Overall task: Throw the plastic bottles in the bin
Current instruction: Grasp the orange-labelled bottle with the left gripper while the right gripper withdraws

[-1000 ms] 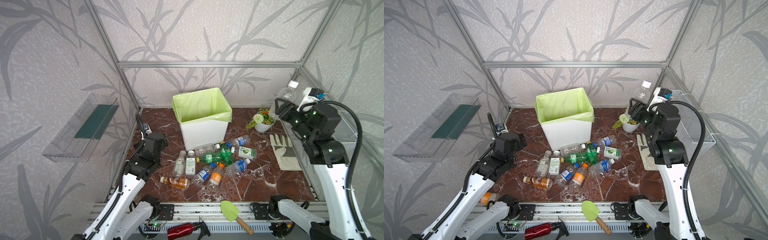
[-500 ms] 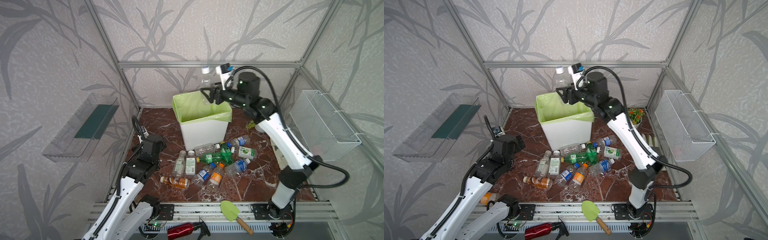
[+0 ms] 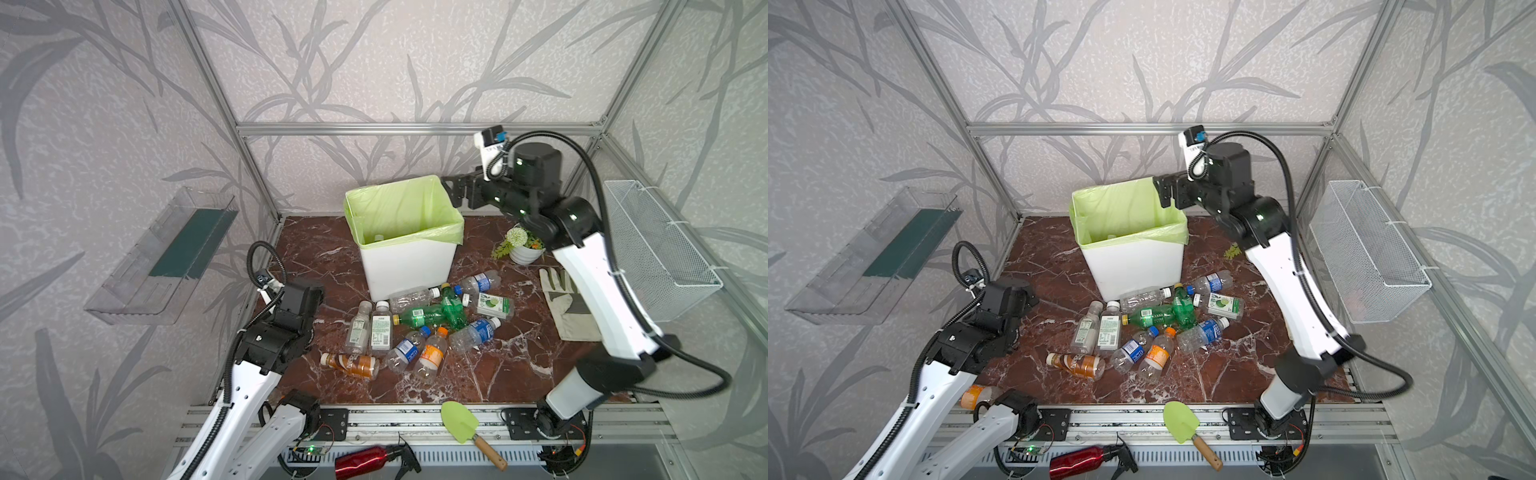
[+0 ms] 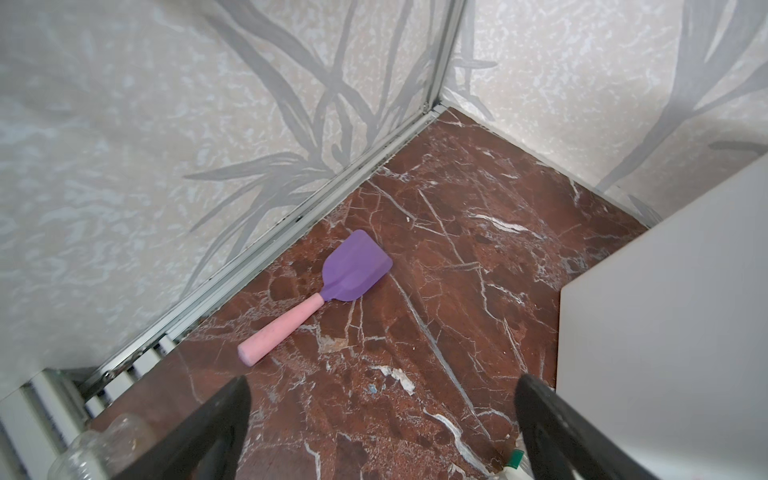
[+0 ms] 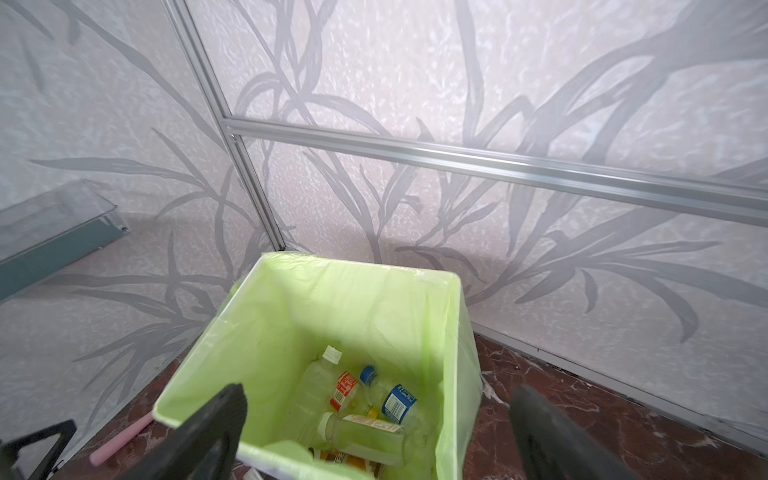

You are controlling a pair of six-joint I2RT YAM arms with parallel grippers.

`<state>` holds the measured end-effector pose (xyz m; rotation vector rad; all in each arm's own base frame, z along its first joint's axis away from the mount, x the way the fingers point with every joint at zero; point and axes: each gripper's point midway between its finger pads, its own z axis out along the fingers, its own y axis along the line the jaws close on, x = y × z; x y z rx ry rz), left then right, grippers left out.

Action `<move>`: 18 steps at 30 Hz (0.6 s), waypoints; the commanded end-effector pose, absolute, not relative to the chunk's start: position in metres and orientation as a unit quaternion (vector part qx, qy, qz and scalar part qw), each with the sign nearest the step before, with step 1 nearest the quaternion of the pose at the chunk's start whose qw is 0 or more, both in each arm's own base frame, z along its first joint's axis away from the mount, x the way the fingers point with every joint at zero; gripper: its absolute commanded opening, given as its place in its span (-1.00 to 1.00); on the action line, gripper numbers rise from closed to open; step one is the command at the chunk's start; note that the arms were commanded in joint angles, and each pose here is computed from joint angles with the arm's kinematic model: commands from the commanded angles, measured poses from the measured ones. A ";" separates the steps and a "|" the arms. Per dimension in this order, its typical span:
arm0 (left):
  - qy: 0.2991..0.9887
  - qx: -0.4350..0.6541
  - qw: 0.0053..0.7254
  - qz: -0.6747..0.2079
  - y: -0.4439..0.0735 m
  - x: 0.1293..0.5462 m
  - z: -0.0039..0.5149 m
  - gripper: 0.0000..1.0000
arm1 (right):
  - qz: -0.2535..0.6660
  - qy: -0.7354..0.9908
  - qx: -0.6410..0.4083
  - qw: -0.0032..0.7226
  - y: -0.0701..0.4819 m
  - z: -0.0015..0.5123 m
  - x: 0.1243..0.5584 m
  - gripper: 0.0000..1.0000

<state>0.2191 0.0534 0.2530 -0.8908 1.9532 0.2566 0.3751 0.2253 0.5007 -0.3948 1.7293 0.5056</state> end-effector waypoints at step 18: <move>0.628 -0.642 0.355 0.261 0.127 0.054 0.188 0.98 | 0.281 0.757 0.029 0.589 0.082 0.393 0.415 0.99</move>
